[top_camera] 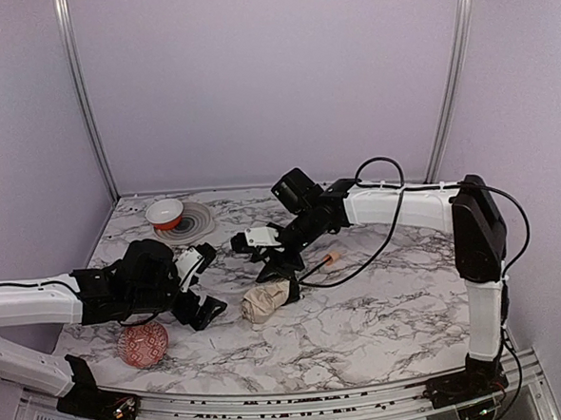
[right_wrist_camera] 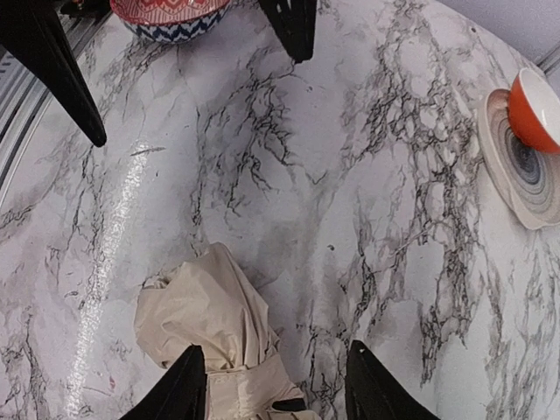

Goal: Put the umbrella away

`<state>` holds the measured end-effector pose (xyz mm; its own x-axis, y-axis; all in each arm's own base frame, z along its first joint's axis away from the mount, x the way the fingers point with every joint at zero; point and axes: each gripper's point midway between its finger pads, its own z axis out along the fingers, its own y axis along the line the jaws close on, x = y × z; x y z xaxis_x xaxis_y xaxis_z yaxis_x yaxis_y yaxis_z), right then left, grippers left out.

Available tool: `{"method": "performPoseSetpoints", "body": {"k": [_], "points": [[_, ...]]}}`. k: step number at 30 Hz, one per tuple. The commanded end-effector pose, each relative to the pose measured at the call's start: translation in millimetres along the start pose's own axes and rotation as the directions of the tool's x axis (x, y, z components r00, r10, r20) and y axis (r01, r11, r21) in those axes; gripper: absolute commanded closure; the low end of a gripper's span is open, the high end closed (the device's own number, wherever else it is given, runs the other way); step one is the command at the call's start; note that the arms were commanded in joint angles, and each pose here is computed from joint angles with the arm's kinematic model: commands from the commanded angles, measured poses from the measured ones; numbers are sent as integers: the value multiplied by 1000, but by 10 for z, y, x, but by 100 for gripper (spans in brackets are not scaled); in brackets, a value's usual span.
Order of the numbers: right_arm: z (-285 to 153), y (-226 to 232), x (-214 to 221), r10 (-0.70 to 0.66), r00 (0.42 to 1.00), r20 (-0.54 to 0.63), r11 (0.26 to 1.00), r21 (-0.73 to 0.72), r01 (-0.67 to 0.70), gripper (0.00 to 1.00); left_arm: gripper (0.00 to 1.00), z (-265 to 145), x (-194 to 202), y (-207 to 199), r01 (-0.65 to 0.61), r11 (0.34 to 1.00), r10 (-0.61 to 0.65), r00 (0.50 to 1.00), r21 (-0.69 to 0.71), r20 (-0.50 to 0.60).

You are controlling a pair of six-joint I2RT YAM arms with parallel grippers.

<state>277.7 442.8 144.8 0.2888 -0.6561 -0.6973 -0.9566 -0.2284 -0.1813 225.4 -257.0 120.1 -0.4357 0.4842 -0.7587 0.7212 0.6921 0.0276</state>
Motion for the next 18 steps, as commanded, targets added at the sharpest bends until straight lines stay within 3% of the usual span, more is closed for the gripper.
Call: {"method": "performPoseSetpoints", "body": {"k": [1, 10, 18], "points": [[194, 110, 225, 71, 995, -66, 995, -59, -75, 48, 1, 51, 31, 4, 30, 1000, -30, 1000, -1, -4], [242, 112, 665, 171, 977, -127, 983, -46, -178, 55, 1, 153, 124, -64, 28, 999, -26, 998, 32, -51], [301, 272, 842, 163, 970, -181, 983, -57, -175, 50, 1, 184, 131, -123, 17, 998, -13, 998, 65, -63]]}}
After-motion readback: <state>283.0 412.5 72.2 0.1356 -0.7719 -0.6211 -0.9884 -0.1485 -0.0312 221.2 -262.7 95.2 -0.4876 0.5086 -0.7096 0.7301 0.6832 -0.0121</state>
